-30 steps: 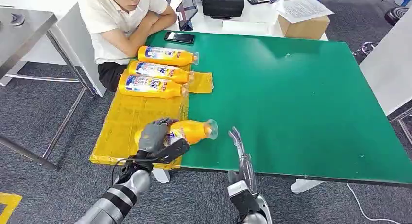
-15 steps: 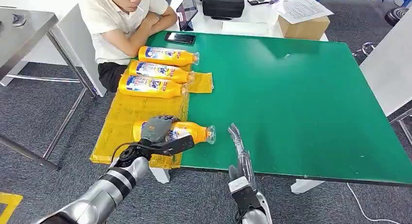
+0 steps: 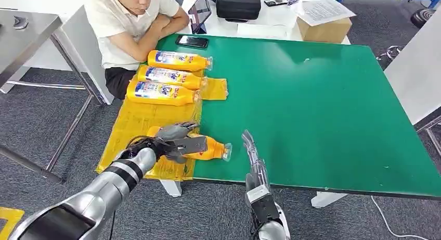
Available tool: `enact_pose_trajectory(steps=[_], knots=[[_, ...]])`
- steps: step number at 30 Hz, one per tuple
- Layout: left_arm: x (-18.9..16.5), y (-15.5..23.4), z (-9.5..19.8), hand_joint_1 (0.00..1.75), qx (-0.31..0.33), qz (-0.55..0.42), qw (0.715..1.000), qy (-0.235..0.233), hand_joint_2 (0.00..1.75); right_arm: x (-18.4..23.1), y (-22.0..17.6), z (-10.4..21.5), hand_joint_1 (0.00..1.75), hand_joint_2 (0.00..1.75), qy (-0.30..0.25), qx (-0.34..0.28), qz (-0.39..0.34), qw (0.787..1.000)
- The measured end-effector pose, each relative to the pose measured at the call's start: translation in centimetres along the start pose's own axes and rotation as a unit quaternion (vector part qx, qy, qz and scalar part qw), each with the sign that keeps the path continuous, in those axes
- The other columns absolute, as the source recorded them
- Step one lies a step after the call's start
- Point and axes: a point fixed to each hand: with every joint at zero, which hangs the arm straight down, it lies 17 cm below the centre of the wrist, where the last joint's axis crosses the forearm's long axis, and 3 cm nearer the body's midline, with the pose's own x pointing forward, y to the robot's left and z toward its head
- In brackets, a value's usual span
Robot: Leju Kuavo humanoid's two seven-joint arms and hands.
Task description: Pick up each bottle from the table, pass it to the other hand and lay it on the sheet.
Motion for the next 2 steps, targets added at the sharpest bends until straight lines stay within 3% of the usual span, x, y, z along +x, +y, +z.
enact_pose_trajectory(steps=[2], knots=[[-0.11, 0.09, -0.04, 0.0, -0.004, 0.0, 1.0, 0.004, 1.75, 0.0, 0.0, -0.01, 0.0, 0.0, 0.001, 0.0, -0.002, 1.0]])
